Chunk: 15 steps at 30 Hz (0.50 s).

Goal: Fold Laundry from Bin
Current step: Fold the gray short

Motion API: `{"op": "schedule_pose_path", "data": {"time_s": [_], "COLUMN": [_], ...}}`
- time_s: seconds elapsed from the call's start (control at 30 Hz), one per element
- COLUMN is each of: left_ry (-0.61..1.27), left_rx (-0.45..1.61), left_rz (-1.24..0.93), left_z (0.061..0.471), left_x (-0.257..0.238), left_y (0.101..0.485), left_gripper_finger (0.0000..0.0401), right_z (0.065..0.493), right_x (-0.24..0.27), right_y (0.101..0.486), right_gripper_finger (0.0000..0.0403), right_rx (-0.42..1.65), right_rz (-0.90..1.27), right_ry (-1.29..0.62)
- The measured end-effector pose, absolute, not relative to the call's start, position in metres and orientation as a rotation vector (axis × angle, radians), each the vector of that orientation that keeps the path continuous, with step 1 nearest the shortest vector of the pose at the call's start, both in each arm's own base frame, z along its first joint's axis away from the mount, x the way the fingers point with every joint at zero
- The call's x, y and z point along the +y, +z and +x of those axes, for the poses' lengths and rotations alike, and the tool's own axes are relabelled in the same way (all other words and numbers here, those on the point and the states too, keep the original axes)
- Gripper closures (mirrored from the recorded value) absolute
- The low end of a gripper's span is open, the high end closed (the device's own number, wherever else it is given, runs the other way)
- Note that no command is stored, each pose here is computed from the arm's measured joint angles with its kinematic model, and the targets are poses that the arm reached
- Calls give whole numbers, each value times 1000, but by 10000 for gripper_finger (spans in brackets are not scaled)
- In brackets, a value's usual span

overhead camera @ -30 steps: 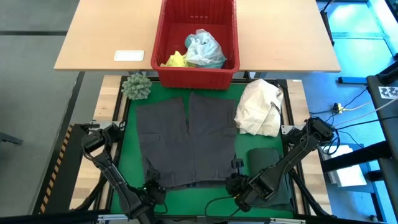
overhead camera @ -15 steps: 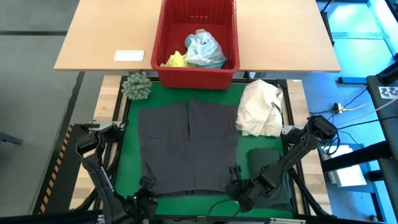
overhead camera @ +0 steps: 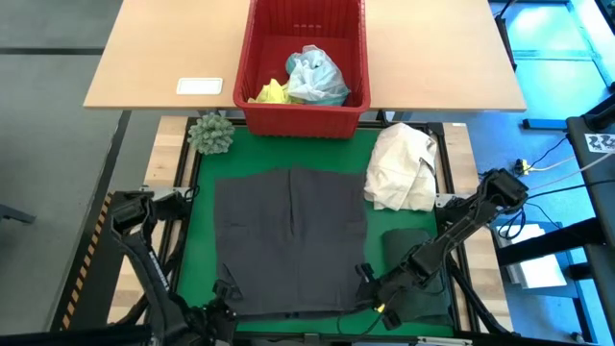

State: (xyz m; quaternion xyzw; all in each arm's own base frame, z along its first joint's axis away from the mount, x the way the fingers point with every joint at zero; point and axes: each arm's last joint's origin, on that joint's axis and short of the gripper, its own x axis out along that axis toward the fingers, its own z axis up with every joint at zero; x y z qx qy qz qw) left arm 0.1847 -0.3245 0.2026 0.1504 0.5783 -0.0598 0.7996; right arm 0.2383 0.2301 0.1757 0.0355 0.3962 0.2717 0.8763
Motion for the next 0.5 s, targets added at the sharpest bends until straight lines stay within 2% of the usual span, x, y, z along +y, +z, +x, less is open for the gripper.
{"op": "schedule_pose_path", "data": {"time_s": [0.17,0.3,0.5], "left_ry": [-220,-219,-242], "left_rx": [1294,1311,1354], "left_rz": [194,159,84], "left_z": [192,196,198], "left_x": [-319,-313,-306], "left_y": [168,157,169], "left_gripper_finger": [401,400,363], "right_z": [232,231,237], "right_x": [225,225,228], "right_y": [161,159,167], "right_gripper_finger": [403,396,333], "right_rx": [836,839,755], "right_rz": [143,168,253], "right_ry": [589,584,588]}}
